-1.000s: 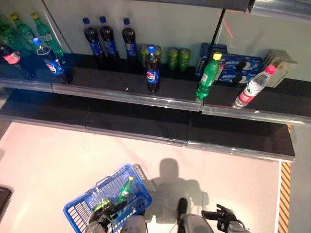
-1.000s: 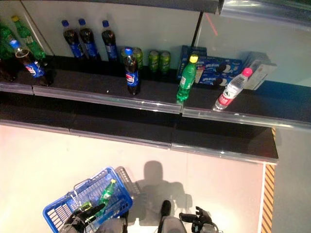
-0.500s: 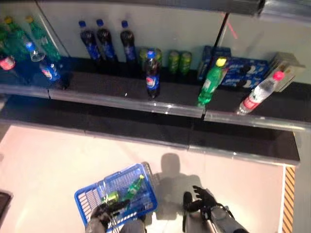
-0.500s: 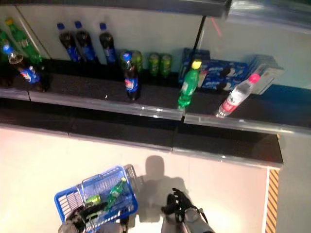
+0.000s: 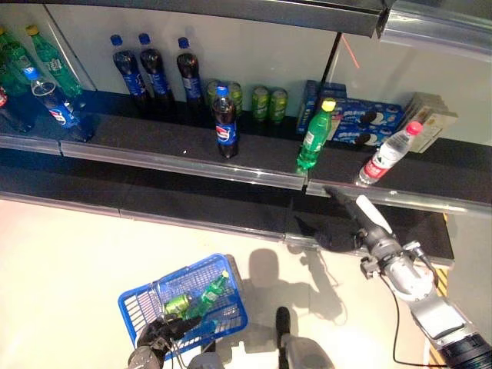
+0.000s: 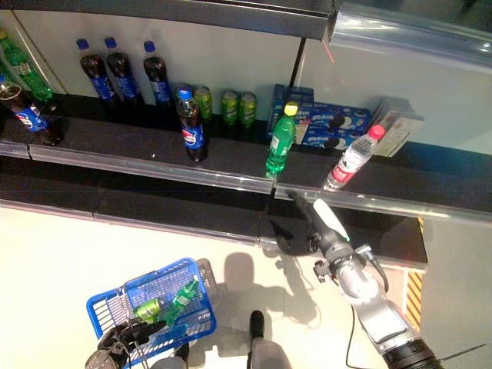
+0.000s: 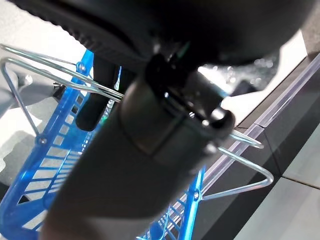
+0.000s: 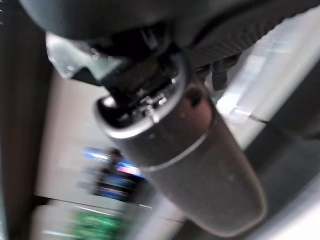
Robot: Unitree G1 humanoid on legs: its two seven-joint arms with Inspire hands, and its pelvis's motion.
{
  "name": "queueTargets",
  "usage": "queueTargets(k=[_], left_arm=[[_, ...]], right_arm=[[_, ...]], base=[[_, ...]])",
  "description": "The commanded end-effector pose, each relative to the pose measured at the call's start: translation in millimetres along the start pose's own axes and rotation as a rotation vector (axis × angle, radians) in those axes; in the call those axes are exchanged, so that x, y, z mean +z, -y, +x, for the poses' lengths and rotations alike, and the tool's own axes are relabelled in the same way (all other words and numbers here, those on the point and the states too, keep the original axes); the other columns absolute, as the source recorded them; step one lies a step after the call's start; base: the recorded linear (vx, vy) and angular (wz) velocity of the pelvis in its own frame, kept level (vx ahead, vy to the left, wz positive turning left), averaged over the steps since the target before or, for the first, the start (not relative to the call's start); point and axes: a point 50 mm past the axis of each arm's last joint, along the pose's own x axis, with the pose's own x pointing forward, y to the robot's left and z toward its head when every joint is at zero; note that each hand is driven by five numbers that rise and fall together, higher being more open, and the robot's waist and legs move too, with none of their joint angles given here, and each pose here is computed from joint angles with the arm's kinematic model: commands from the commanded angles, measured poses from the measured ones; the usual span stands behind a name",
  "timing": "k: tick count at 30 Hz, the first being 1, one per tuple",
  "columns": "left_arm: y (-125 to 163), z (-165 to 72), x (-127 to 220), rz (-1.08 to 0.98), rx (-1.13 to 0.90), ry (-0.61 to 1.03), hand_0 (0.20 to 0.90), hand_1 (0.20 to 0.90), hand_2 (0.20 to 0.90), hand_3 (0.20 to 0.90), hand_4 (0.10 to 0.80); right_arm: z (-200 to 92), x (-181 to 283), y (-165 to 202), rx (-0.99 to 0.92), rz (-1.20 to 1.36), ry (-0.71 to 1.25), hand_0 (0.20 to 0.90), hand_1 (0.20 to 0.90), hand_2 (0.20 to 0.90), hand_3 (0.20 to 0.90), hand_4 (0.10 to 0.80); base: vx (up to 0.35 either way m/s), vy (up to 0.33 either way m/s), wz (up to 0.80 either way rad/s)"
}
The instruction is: Pick up the drink and place into the basket.
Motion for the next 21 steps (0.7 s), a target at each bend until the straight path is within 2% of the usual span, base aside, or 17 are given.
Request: queueTargets(k=[1,4,8,11,15,21], left_arm=[[-2,-8,-20,0.002,-0.063,-0.006,0.300,0.300,0.300,0.200,0.100],[-5,-9,-27,0.006,-0.052,-0.032,0.300,0.300,0.300,0.200,0.100],[-6,-11,-37,0.015,-0.049,-0.062,0.300,0.300,0.300,0.200,0.100],[-4,-12,-38,0.023,-0.057,-0.065,0.300,0.300,0.300,0.200,0.100],[8,-7,-22,0.035,-0.094,-0.018,0.300,0.300,0.300,0.200,0.100],[24,2,13,-0.012,-0.130,0.072,0.300,0.300,0.300,0.200,0.100]], right_arm=[[11,68,39,-0.278,0.133,0.387,0.900,0.900,0.900,0.900,0.800],[12,78,49,-0.413,0.214,0.439,0.900,0.900,0.900,0.900,0.800],[21,72,50,-0.560,0.301,0.378,0.900,0.900,0.900,0.900,0.800],[25,66,51,-0.644,0.272,0.343,0.900,0.900,0.900,0.900,0.800],[35,63,58,-0.774,0.332,0.316,0.900,0.900,0.900,0.900,0.800],[49,75,62,-0.872,0.389,0.347,0.900,0.900,0.900,0.900,0.800]], base=[[0.056,0.017,0.01],[0.048,0.006,0.05],[0.071,0.003,0.09],[0.047,-0.002,0.03],[-0.051,0.002,0.03],[-0.125,0.039,0.15]])
